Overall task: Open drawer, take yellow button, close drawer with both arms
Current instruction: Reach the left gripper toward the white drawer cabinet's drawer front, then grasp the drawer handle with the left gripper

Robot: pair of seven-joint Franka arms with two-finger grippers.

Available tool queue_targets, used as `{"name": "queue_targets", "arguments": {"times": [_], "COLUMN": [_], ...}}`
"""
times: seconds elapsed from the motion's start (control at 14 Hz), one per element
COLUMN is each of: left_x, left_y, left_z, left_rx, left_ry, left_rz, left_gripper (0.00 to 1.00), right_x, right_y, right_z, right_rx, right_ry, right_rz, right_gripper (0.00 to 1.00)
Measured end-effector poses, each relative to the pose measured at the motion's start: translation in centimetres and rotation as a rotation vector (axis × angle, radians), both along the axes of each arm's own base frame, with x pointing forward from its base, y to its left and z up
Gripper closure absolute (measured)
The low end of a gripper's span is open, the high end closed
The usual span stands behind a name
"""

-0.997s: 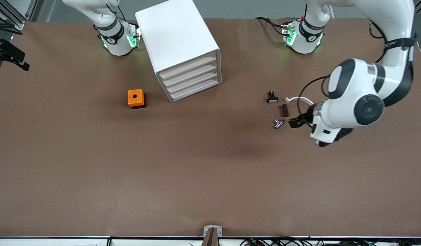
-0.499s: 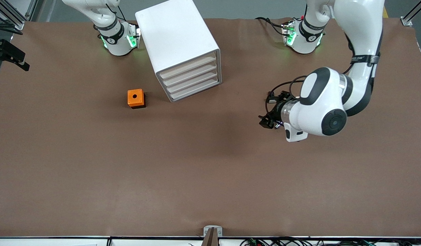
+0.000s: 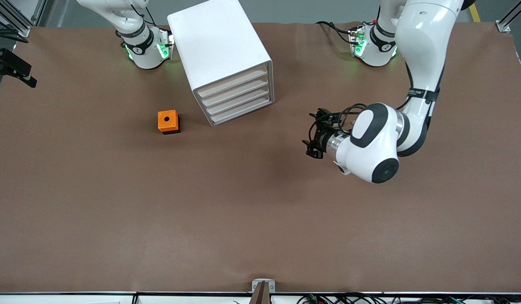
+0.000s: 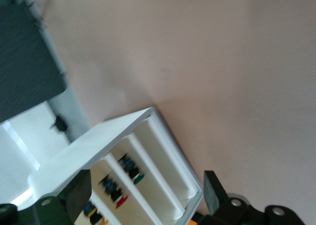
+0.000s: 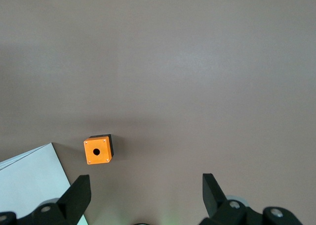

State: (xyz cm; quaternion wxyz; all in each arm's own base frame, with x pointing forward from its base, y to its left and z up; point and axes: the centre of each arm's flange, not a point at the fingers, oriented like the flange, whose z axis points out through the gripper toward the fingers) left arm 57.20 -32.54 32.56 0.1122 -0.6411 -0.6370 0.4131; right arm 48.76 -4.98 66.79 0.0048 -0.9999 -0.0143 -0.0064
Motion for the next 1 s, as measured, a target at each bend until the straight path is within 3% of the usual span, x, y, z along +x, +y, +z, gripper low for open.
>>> {"name": "queue_targets", "arguments": {"times": [0.28, 0.57, 0.78, 1.0], "left_x": [-1.9, -3.4, -4.4, -5.3], "left_y": [-2.8, -5.0, -6.7, -8.0], "left_z": [-2.4, -2.6, -3.0, -3.8], "left_rx": [0.051, 0.042, 0.032, 0.025], "left_ry": [0.22, 0.403, 0.491, 0.527], "left_rz": [0.098, 0.148, 0.156, 0.148], "left_gripper": [0.0, 0.0, 0.0, 0.0], "right_x": [0.0, 0.0, 0.0, 0.0], "right_y": [0.3, 0.2, 0.0, 0.0], "right_z": [0.0, 0.0, 0.0, 0.0], "right_rx": [-0.001, -0.001, 0.0, 0.0], "right_ry": [-0.002, -0.002, 0.0, 0.0], "right_rz": [0.005, 0.003, 0.0, 0.0], "right_gripper": [0.0, 0.0, 0.0, 0.0]}}
